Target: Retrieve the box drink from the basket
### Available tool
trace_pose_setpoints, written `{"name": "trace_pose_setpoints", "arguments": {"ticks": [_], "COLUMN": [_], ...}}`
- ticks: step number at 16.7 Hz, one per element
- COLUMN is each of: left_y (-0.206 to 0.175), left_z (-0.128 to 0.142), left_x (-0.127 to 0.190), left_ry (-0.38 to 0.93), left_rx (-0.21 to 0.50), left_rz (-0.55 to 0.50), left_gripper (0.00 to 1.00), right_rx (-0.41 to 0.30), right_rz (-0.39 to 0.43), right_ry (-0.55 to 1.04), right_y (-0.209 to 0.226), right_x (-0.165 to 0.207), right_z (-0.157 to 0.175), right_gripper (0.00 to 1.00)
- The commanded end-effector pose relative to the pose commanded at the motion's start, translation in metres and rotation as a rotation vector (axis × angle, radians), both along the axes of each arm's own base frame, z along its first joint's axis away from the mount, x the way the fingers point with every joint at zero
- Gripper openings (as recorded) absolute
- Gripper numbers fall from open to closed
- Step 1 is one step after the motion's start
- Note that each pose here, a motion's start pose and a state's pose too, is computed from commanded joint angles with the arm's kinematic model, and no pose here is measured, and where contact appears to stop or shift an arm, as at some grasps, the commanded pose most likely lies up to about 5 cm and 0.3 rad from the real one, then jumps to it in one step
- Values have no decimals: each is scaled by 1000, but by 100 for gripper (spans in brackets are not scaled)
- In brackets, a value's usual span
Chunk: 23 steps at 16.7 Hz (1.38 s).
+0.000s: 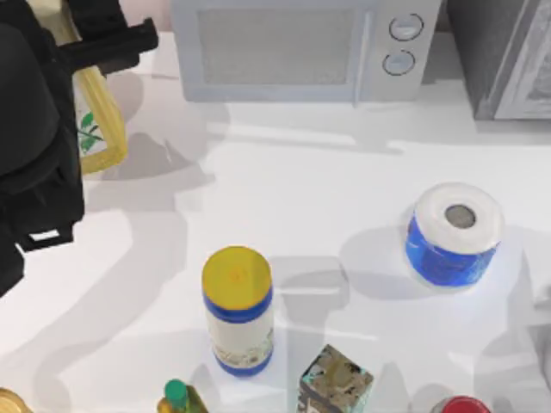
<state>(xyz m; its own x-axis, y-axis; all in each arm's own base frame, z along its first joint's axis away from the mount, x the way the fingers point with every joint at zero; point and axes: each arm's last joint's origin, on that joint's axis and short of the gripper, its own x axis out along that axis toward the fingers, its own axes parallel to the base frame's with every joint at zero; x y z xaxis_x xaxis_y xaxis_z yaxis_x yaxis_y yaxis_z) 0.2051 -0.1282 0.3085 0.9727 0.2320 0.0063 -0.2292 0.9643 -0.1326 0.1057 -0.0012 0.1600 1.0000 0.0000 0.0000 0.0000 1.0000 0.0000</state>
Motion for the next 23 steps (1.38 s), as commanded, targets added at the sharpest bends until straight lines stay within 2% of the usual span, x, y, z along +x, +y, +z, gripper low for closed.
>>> {"name": "trace_pose_setpoints", "arguments": {"ticks": [2,5,10,13,18,19,23], "left_y": [-48,-124,-219,-243,-247,-259,-255], "left_z": [-4,-32,-98,-119,-122,-130,-135], "left_x": [20,36,27,18,16,26,31], "left_ry": [24,55,61,50,48,75,69], "left_rx": [8,44,110,121,122,160,149], "left_rz": [73,182,320,357,362,265,279], "left_gripper": [0,0,0,0,0,0,0], "right_rx": [0,0,0,0,0,0,0], "right_rz": [0,0,0,0,0,0,0], "right_ry": [0,0,0,0,0,0,0], "right_y": [0,0,0,0,0,0,0], "right_x": [0,0,0,0,0,0,0], "right_z": [0,0,0,0,0,0,0], "right_gripper": [100,100,100,100,100,100,100]}}
